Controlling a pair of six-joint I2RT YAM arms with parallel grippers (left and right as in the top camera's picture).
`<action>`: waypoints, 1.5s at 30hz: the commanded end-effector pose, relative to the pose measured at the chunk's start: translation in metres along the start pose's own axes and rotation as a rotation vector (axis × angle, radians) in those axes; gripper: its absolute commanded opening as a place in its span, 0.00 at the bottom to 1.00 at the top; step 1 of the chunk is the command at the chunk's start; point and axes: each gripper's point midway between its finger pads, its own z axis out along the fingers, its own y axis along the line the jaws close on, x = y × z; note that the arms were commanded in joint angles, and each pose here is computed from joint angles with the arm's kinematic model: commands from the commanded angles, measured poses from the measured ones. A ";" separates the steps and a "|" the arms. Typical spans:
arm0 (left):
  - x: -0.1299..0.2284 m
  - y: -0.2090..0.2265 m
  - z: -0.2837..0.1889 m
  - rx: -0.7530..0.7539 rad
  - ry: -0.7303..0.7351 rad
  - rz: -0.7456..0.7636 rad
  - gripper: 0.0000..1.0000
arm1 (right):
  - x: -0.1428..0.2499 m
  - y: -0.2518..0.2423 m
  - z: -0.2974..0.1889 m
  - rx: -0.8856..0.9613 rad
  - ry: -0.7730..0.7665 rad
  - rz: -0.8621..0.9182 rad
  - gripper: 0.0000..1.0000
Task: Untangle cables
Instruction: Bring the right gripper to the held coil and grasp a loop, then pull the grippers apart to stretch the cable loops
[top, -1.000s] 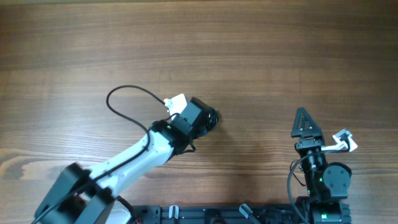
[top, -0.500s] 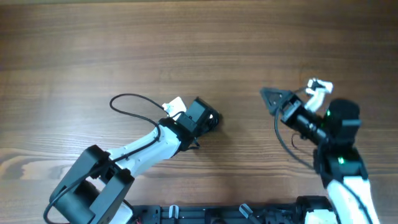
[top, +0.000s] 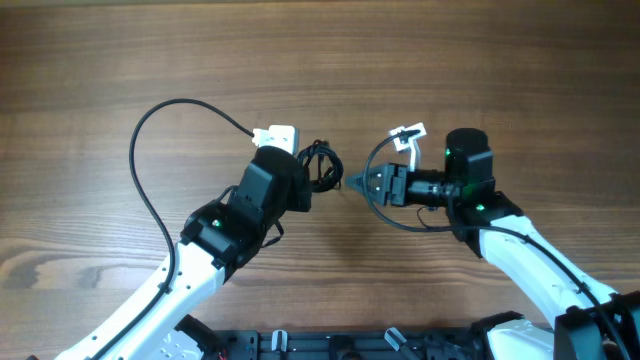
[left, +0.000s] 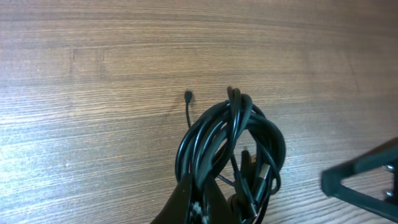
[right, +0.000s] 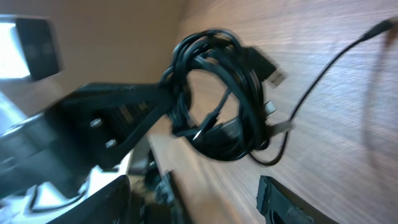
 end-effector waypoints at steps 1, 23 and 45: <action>-0.001 -0.019 -0.007 0.113 0.006 0.132 0.04 | -0.019 -0.012 0.007 0.117 -0.107 0.005 0.65; -0.005 -0.056 -0.051 0.751 0.090 0.146 0.17 | -0.002 0.007 0.016 0.031 -0.025 -0.103 0.04; -0.014 -0.021 0.004 0.459 0.219 -0.507 0.62 | -0.019 0.007 0.028 0.103 -0.157 0.062 0.04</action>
